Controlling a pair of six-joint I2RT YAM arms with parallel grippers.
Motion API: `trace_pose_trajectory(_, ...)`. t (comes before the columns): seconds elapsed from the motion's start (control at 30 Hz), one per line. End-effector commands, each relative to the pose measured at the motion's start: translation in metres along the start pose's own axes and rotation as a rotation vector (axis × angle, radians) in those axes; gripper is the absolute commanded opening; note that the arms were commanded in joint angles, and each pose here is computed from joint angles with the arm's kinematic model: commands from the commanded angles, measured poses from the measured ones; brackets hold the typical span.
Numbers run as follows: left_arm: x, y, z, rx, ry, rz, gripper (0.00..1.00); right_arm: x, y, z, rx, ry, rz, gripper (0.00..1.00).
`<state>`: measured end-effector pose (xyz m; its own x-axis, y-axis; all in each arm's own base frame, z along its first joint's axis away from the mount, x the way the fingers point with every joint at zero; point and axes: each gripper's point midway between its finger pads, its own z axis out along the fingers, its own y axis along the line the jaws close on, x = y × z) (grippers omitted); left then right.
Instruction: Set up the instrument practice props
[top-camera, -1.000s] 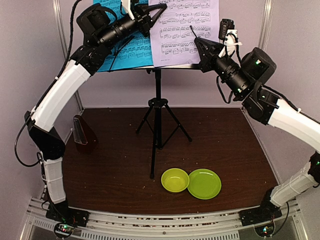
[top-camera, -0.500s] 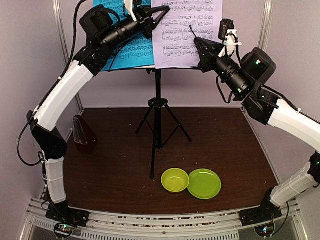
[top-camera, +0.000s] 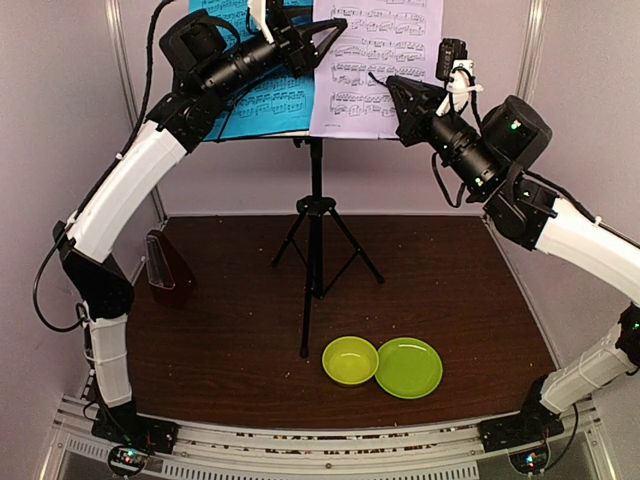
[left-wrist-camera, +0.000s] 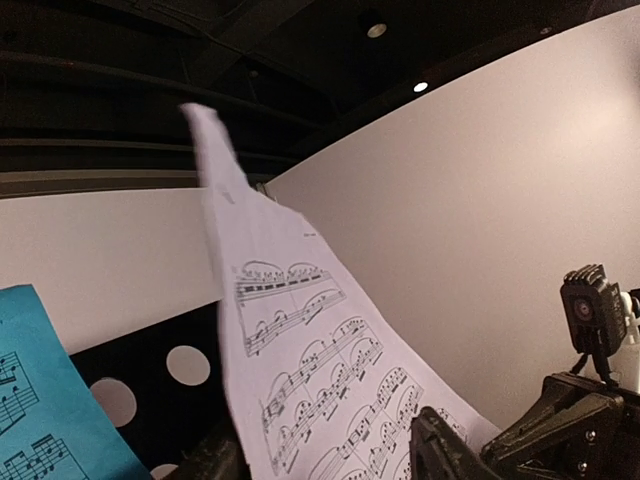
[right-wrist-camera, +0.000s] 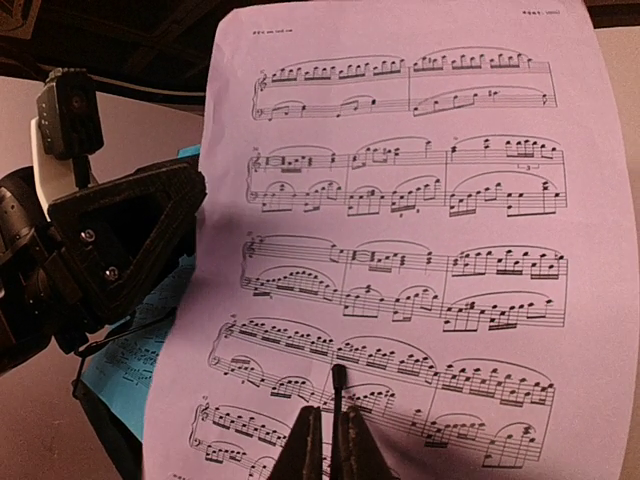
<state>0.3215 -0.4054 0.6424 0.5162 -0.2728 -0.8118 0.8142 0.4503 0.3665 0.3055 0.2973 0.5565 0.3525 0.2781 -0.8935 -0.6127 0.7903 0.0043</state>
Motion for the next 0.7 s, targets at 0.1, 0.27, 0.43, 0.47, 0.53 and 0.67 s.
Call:
trace_pose_trajectory(0.1, -0.031, 0.003, -0.011, -0.032, -0.037, 0.052, 0.75, -0.014, 0.004, -0.003, -0.027, -0.056, 0.011, 0.17)
trace_pose_trajectory(0.27, -0.047, 0.004, -0.019, -0.051, -0.039, 0.085, 0.87, -0.016, 0.003, -0.005, -0.023, -0.058, 0.009, 0.25)
trace_pose_trajectory(0.43, -0.067, 0.005, -0.030, -0.063, -0.045, 0.117, 0.95, -0.018, 0.003, -0.007, -0.023, -0.060, 0.002, 0.32)
trace_pose_trajectory(0.47, -0.070, 0.004, -0.033, -0.066, -0.041, 0.123, 0.97, -0.019, 0.003, -0.008, -0.024, -0.062, 0.001, 0.34)
trace_pose_trajectory(0.53, -0.077, 0.005, -0.039, -0.078, -0.032, 0.136, 0.98, -0.022, 0.003, -0.010, -0.027, -0.067, -0.002, 0.40)
trace_pose_trajectory(0.67, -0.081, 0.006, -0.053, -0.115, -0.004, 0.152, 0.98, -0.029, 0.003, -0.014, -0.033, -0.072, -0.014, 0.57)
